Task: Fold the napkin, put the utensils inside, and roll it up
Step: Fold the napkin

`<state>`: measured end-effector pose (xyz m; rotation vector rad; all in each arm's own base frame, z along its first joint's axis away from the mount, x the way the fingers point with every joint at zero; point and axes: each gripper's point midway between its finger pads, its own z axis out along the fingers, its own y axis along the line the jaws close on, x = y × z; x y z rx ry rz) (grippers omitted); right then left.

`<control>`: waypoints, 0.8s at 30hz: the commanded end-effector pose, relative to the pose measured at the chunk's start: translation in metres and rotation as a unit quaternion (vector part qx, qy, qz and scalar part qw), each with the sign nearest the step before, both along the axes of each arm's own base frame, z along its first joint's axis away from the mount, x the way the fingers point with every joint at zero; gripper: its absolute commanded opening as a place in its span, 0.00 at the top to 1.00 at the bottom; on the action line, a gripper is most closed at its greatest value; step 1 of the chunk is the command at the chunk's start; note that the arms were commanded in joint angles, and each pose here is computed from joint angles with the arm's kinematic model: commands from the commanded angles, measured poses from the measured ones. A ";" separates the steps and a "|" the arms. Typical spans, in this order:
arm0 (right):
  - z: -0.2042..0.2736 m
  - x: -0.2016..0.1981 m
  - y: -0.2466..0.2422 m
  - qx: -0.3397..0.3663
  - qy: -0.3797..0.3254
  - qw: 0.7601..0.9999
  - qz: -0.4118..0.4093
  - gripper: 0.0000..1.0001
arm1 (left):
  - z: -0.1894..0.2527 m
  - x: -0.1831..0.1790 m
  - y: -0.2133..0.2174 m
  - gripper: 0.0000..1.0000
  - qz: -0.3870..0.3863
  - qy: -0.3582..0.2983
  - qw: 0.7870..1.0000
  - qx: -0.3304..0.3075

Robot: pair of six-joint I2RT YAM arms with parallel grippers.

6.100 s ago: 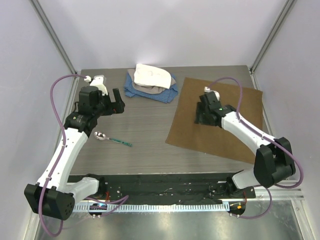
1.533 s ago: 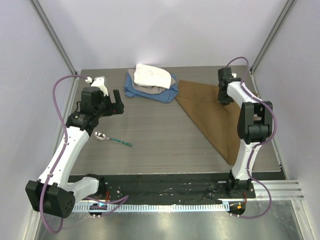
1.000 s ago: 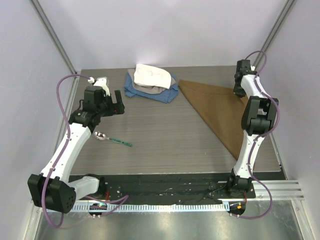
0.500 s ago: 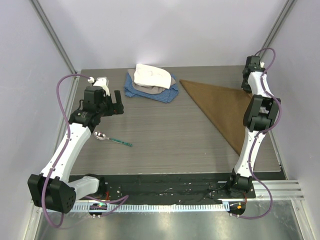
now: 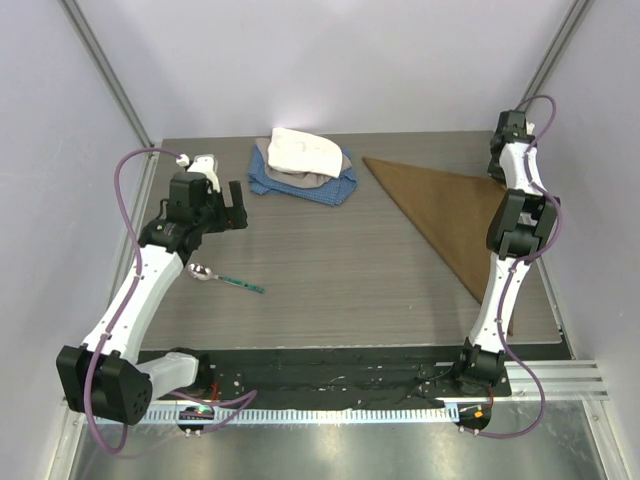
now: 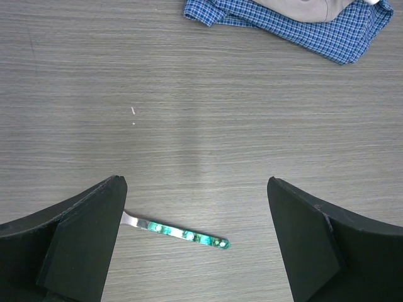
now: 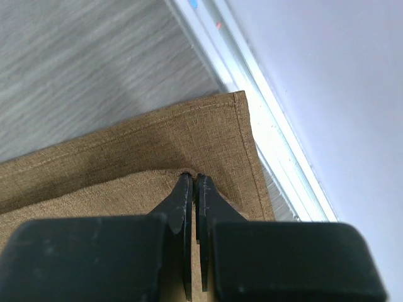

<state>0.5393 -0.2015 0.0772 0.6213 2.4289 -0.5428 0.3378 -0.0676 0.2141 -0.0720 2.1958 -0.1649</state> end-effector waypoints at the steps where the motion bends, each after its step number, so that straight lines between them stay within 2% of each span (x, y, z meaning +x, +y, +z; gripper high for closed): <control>1: 0.024 0.016 -0.010 -0.010 -0.039 0.999 -0.002 0.99 | 0.005 0.007 0.002 0.00 0.003 -0.017 1.000 0.006; 17: 0.052 0.037 -0.012 0.009 -0.105 0.994 -0.004 0.99 | 0.001 0.008 0.000 0.00 0.000 -0.011 1.000 0.006; 24: 0.041 0.036 -0.020 0.023 -0.104 0.994 -0.012 0.99 | 0.001 0.008 0.000 0.00 0.000 -0.010 1.000 0.004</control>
